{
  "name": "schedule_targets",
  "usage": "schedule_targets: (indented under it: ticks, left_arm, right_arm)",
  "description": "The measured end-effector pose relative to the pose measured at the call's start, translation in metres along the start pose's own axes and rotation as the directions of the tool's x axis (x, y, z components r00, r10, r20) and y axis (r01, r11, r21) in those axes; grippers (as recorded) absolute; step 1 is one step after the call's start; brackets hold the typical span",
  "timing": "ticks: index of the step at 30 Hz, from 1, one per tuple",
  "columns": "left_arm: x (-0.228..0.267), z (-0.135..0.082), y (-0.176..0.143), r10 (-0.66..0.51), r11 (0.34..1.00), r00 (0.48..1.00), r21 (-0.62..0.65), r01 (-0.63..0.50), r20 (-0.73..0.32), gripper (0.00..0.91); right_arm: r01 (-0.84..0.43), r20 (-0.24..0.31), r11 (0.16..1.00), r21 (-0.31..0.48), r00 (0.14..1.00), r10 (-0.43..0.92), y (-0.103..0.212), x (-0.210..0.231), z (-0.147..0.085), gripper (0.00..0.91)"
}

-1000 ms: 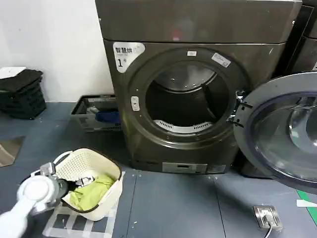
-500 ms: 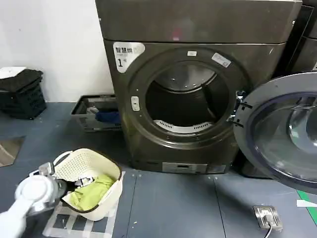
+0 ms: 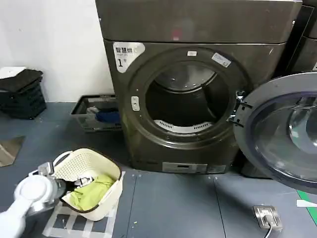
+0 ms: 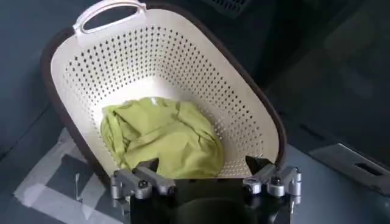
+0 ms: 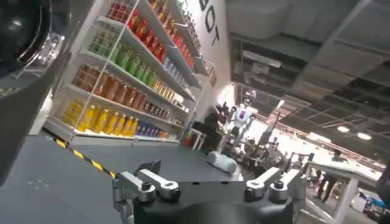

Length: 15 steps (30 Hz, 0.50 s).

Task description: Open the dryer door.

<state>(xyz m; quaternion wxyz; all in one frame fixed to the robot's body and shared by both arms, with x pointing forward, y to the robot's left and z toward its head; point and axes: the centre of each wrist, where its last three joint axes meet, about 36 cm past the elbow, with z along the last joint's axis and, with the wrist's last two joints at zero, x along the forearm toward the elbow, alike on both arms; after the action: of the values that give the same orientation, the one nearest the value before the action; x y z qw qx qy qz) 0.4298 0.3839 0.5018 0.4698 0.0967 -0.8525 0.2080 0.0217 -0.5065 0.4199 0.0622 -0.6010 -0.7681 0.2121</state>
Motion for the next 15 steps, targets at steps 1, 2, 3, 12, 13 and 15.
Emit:
schedule_targets:
  ticks: [1,2,3,12,13,15]
  left_arm:
    - [0.0,0.0,0.0,0.0,1.0,1.0,0.0,0.0,0.0,0.907]
    - [0.0,0.0,0.0,0.001,1.0,1.0,0.0,-0.001,0.0,0.907]
    - [0.0,0.0,0.0,0.001,1.0,1.0,0.001,-0.001,-0.001,0.907]
    - [0.0,0.0004,-0.0001,0.001,1.0,1.0,0.0,-0.001,-0.002,0.907]
    - [0.0,0.0005,0.0,0.001,1.0,1.0,0.0,-0.001,-0.002,0.907]
    - [-0.0001,0.0007,0.0,0.001,1.0,1.0,0.0,-0.001,-0.002,0.907]
  right_arm:
    - [0.0,0.0,1.0,0.0,1.0,0.0,0.0001,0.0,0.0001,0.907]
    - [0.0,0.0,1.0,0.0,1.0,0.0,0.0,0.0,0.0002,0.907]
    - [0.0,0.0,1.0,0.001,1.0,0.0,0.0001,0.0,0.0002,0.907]
    - [0.003,-0.002,1.0,0.0,1.0,-0.003,0.0011,0.0003,0.001,0.907]
    - [0.004,-0.002,1.0,0.0,1.0,-0.004,0.0012,0.0004,0.001,0.907]
    - [0.005,-0.002,1.0,0.0,1.0,-0.005,0.0014,0.0005,0.0011,0.907]
